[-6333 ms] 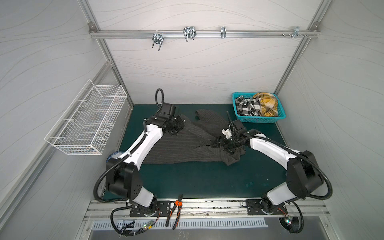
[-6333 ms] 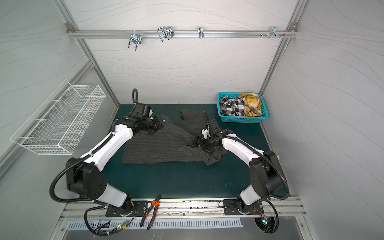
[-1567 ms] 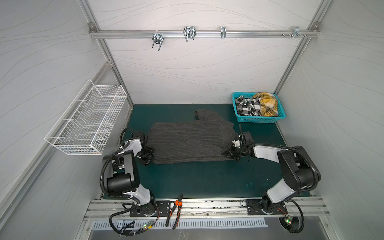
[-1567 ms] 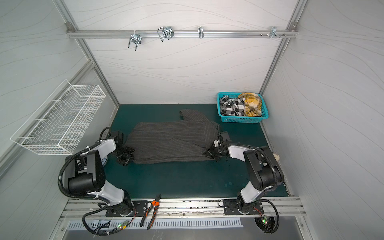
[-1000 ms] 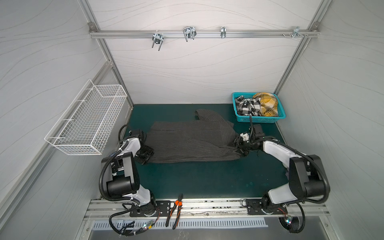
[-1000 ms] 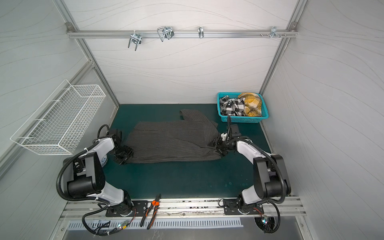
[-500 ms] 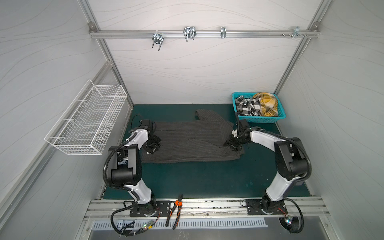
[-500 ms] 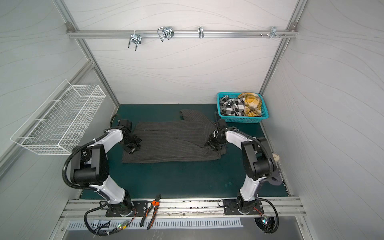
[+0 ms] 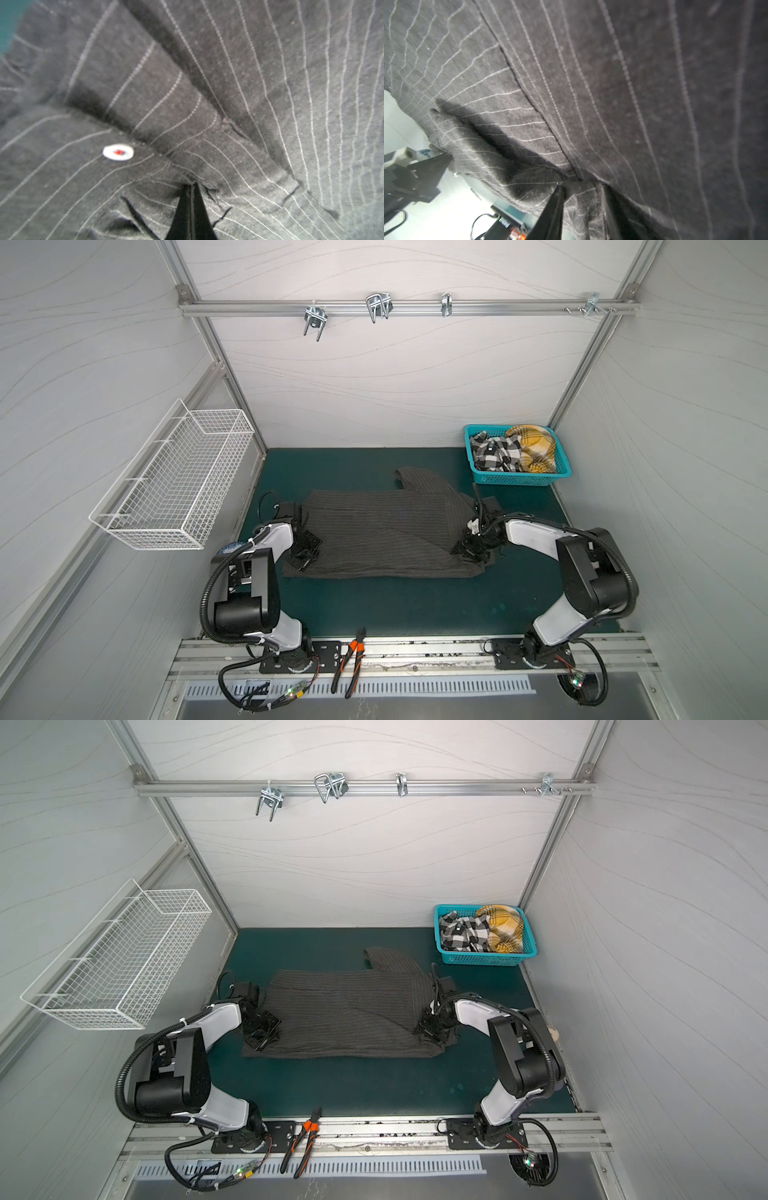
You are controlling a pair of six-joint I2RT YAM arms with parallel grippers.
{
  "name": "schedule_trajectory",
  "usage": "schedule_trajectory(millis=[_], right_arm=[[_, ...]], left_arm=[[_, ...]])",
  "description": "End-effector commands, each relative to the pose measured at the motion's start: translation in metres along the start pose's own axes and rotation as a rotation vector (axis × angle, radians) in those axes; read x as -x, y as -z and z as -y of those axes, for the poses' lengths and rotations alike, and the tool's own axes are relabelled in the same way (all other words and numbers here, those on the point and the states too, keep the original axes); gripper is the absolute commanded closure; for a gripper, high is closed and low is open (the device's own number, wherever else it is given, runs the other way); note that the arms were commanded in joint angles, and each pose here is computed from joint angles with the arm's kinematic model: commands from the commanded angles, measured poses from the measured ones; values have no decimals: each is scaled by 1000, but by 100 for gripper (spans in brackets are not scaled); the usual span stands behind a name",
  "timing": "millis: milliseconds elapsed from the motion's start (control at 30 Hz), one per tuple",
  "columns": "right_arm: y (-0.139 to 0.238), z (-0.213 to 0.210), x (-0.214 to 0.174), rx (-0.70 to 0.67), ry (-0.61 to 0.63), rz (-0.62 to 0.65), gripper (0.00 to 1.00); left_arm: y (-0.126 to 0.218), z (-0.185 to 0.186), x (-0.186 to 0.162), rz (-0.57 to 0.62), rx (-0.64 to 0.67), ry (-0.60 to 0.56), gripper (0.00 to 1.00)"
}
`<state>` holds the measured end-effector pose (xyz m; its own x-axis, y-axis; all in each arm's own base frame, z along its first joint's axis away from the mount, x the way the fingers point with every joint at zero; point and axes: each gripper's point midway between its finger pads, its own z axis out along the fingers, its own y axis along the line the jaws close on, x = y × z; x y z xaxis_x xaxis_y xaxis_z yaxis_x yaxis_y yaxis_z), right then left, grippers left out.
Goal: Fold and stack the long sleeve shirts
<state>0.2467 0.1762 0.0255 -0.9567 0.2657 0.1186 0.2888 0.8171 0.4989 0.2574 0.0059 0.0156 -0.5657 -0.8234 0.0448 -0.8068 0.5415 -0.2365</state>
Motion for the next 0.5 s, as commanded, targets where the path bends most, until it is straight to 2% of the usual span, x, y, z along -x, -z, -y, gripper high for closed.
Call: schedule_trajectory(millis=[0, 67, 133, 200, 267, 300, 367, 467], right_arm=[[7, 18, -22, -36, -63, -47, 60], [27, 4, -13, 0, -36, -23, 56], [55, -24, 1, 67, 32, 32, 51], [81, -49, 15, 98, 115, 102, 49], [102, -68, 32, 99, 187, 174, 43], [108, -72, 40, 92, 203, 199, 42], [115, -81, 57, 83, 226, 244, 41], [118, -90, 78, 108, 230, 283, 41]], left_arm=[[4, -5, -26, -102, -22, -2, 95], [22, 19, -20, -93, -94, -21, 82], [47, 53, -2, -31, -193, -61, 68], [76, 89, 25, 96, -251, -155, 55], [100, 118, 58, 294, -197, -288, 39], [105, 125, 73, 368, -154, -325, 36], [105, 145, 103, 437, -126, -363, 32], [90, 172, 131, 381, -80, -425, 34]])
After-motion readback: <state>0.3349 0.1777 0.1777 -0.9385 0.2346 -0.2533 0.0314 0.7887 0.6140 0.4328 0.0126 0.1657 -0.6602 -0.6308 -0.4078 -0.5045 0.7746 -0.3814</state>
